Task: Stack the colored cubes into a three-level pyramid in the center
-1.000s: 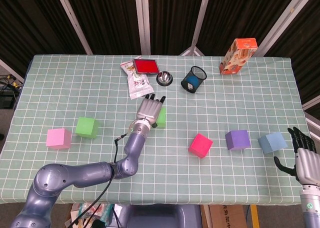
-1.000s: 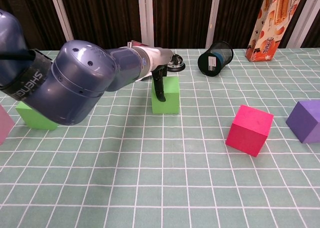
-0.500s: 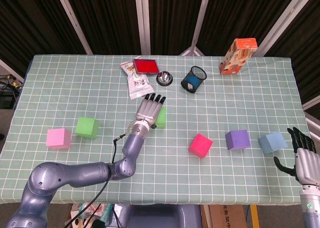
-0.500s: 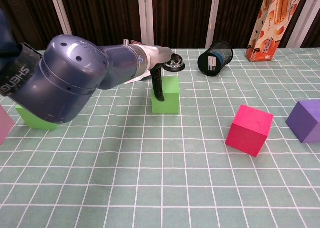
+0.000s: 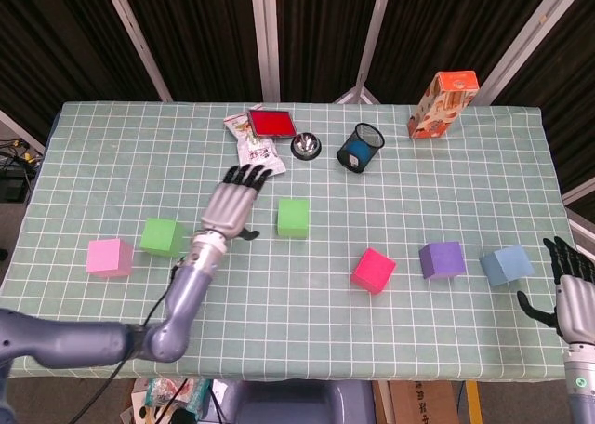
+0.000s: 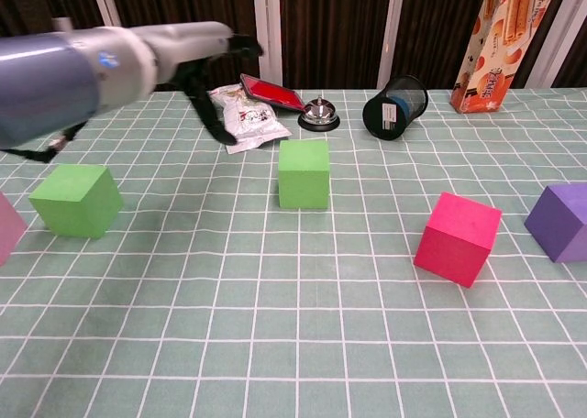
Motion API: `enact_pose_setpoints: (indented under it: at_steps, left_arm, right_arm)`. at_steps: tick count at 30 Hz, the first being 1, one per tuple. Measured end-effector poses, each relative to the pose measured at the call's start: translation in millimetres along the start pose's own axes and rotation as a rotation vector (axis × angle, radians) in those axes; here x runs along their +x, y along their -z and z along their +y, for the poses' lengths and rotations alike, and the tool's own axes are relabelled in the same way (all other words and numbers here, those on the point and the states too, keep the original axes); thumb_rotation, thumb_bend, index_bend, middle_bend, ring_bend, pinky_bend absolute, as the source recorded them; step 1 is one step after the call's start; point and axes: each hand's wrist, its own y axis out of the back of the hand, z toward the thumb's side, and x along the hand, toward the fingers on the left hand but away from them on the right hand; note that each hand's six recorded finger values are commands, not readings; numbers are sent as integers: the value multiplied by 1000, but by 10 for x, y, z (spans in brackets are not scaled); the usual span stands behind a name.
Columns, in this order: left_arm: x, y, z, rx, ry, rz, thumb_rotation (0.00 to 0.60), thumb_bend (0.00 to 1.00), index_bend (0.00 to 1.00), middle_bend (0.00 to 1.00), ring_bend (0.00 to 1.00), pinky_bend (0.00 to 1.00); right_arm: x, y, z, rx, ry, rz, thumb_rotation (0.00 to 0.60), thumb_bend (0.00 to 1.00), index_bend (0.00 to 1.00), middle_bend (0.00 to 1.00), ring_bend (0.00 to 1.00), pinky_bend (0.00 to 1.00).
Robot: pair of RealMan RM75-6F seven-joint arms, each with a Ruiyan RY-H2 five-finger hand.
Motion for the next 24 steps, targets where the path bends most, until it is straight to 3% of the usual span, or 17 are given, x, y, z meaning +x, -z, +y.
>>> enact_pose_setpoints:
  at_steps: [10, 14, 20, 24]
  left_arm:
    - [-1027, 1167, 75, -4, -161, 127, 600, 103, 1, 0, 2, 23]
    - [-1492, 1581, 12, -20, -181, 203, 600, 75, 0, 0, 0, 11]
    - [-1949, 1979, -88, -53, -188, 273, 600, 76, 0, 0, 0, 11]
    - [-2019, 2121, -64, -8, -219, 265, 600, 75, 0, 0, 0, 11]
  right_arm:
    - [-22, -23, 16, 53, 32, 2, 600, 339, 0, 0, 0, 0]
    - [-29, -67, 8, 99, 37, 19, 600, 339, 0, 0, 0, 0]
    - [-101, -286, 13, 146, 32, 76, 600, 340, 0, 0, 0, 0]
    - [-218, -630, -13, 153, -1, 158, 600, 340, 0, 0, 0, 0]
